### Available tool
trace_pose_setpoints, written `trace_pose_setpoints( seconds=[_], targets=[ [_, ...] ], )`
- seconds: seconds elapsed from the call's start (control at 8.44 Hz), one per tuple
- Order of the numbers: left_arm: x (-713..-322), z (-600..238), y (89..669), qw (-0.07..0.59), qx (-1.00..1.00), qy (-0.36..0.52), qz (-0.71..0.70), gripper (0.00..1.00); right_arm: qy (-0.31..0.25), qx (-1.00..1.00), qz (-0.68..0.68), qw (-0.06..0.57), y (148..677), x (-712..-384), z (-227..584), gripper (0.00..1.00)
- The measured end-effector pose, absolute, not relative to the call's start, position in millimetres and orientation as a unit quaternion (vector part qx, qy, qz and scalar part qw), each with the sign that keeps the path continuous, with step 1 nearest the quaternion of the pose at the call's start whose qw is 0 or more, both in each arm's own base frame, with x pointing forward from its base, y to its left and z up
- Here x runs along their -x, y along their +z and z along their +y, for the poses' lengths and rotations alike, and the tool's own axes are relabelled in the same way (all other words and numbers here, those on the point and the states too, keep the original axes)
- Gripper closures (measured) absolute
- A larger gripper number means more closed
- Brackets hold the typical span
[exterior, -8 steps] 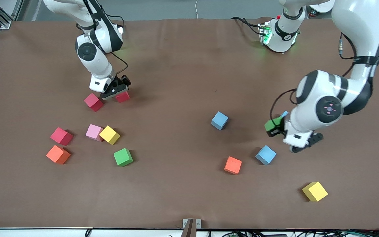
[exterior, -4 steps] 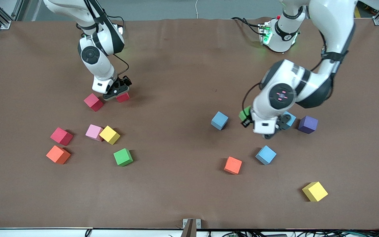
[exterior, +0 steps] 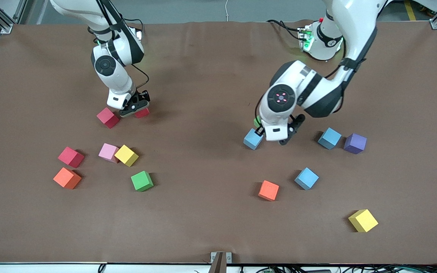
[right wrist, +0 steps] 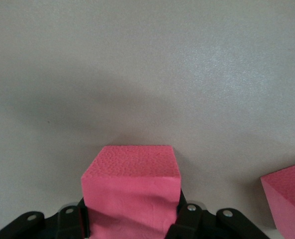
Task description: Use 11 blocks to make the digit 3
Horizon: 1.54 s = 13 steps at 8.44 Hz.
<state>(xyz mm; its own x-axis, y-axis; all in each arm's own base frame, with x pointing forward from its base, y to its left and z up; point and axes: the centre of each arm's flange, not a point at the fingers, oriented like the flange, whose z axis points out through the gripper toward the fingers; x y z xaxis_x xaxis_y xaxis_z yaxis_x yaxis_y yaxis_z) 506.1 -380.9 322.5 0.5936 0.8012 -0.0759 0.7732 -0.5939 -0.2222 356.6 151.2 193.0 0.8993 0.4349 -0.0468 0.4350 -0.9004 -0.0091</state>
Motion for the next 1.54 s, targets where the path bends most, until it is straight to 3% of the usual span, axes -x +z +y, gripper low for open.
trace_pose_setpoints(
  seconds=[0.36, 0.59, 0.83, 1.54],
  targets=[
    [-481, -416, 307, 0.086, 0.869, 0.095, -0.478, 0.39, -0.041, -0.984, 0.172, -0.001, 217, -393, 125, 0.44],
    [-470, -433, 294, 0.084, 0.854, 0.095, -0.505, 0.39, -0.061, -0.988, 0.139, -0.007, 288, -435, 110, 0.44],
    [-464, -447, 282, 0.078, 0.829, 0.093, -0.547, 0.39, -0.046, -0.991, 0.122, -0.017, 330, -445, 103, 0.44],
    [-410, -501, 252, 0.061, 0.766, 0.086, -0.635, 0.39, -0.008, -0.998, 0.033, -0.048, 368, -469, 115, 0.44]
  ],
)
